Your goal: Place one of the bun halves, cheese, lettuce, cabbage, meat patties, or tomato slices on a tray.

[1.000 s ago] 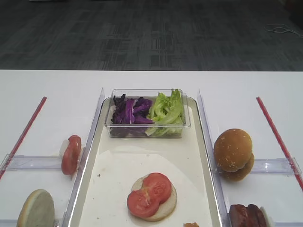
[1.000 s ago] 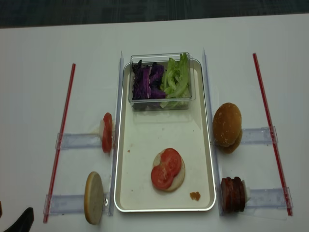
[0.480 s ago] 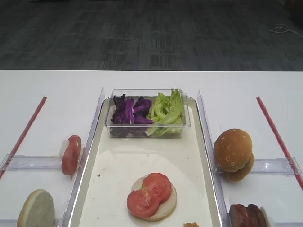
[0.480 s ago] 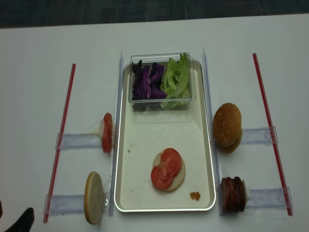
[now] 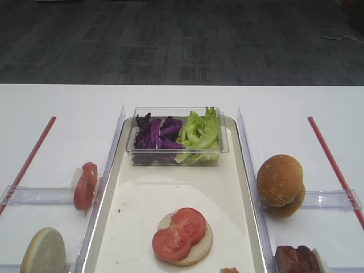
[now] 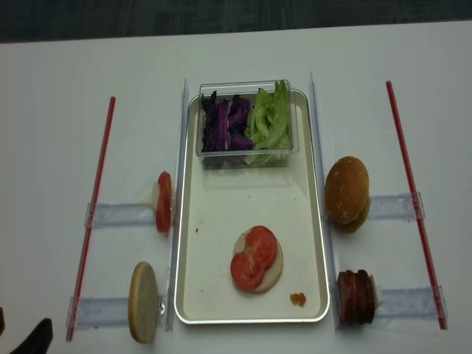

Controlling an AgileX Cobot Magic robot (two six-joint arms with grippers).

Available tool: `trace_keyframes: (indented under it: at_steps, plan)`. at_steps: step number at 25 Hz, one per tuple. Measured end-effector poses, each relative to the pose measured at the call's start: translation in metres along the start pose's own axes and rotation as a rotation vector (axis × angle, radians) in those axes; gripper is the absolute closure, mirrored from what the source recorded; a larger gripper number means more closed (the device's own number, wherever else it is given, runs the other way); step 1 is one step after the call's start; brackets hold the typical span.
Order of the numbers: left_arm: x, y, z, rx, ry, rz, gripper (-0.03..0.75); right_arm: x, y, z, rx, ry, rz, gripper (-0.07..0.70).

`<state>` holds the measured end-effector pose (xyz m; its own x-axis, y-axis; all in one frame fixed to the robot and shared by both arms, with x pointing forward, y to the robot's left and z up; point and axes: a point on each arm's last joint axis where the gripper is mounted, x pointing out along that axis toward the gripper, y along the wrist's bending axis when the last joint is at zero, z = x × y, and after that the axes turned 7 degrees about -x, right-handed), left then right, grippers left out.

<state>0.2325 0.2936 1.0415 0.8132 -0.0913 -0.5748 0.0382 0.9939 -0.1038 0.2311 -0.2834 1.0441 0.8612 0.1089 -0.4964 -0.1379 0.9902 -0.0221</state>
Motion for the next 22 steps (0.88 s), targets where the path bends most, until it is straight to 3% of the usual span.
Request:
trace_keyframes:
  at_steps: [10,18,22]
  plan:
    - [-0.0043,0.0007,-0.0036,-0.007,-0.037,0.007,0.263,0.0000,0.0002,0.0000,0.003,0.000,0.002,0.163]
    - [-0.0045,0.0053,-0.0033,-0.077,-0.041,0.056,0.263,0.0000,0.0002,-0.0001,0.003,0.001,0.002,0.163]
    - [-0.0046,0.0062,-0.0033,-0.081,-0.042,0.066,0.263,0.0000,0.0002,-0.0001,0.003,0.001,0.002,0.163]
